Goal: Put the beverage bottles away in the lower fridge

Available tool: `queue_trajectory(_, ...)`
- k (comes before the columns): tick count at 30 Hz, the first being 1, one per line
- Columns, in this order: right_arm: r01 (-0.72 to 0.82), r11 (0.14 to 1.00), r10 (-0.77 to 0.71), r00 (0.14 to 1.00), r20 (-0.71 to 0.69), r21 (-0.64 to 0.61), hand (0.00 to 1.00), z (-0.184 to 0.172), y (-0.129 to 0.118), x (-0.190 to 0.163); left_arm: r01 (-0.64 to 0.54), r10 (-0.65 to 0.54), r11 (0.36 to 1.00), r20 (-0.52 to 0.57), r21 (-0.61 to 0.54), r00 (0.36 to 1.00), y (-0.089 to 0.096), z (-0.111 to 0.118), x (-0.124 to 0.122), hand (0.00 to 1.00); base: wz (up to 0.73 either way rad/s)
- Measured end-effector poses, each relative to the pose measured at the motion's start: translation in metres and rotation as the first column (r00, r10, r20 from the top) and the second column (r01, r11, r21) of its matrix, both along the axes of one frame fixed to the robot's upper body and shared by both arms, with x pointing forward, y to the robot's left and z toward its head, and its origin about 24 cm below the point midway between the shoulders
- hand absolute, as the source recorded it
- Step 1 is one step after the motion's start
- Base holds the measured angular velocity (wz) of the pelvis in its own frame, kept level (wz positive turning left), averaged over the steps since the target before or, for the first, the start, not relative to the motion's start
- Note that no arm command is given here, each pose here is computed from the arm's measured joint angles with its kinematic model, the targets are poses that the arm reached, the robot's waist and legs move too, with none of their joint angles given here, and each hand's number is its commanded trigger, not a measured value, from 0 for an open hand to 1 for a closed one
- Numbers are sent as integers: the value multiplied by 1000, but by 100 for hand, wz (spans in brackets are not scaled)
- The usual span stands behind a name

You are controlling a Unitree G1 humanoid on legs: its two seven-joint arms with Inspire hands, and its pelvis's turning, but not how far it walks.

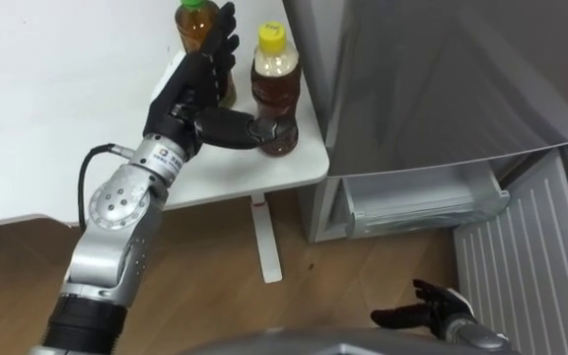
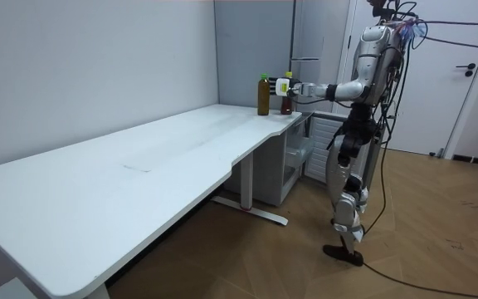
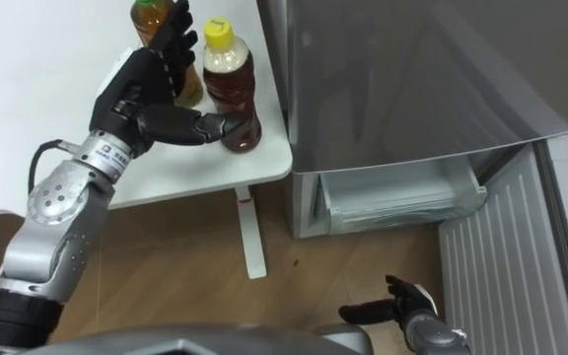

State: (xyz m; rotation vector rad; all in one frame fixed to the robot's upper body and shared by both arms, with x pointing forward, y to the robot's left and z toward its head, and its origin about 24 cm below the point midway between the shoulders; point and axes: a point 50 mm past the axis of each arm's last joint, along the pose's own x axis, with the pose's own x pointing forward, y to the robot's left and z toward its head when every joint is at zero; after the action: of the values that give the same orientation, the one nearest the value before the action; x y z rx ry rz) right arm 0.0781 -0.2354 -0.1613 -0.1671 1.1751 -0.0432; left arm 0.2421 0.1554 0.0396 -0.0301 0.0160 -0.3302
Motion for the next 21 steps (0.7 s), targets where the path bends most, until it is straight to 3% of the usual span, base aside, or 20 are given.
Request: queue_trajectory(21, 10, 1000, -10, 1000, -3, -9, 0, 1, -1, 1, 20, -20, 1000, -16, 4, 1000, 0, 3, 14, 0, 0)
